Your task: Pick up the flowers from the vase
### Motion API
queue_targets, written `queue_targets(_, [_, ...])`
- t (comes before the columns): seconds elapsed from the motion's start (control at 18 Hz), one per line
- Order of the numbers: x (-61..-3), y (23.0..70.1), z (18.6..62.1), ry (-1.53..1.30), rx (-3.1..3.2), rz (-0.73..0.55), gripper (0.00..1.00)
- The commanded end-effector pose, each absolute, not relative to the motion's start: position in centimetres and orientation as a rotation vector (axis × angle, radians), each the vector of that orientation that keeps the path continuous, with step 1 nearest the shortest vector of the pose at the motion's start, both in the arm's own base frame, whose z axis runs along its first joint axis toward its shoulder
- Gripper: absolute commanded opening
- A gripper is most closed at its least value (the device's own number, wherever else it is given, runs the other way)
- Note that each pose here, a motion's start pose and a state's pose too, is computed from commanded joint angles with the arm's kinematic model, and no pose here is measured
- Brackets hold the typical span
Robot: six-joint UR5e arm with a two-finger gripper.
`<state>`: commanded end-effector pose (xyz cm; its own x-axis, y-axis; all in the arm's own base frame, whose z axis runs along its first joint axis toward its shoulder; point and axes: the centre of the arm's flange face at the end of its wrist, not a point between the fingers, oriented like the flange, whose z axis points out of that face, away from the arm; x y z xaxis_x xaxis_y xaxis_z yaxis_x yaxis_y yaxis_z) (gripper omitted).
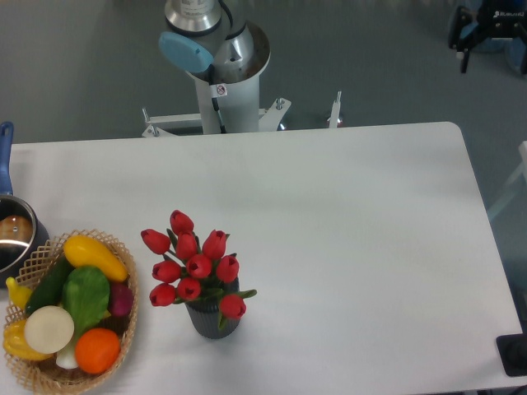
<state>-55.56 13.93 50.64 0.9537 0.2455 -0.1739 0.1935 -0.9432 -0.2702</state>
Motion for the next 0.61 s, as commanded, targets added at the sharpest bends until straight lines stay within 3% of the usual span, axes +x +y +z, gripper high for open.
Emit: queue_targets(0.61, [-55.2, 14.1, 48.9, -0.323, -2.859, 0.254, 1.00])
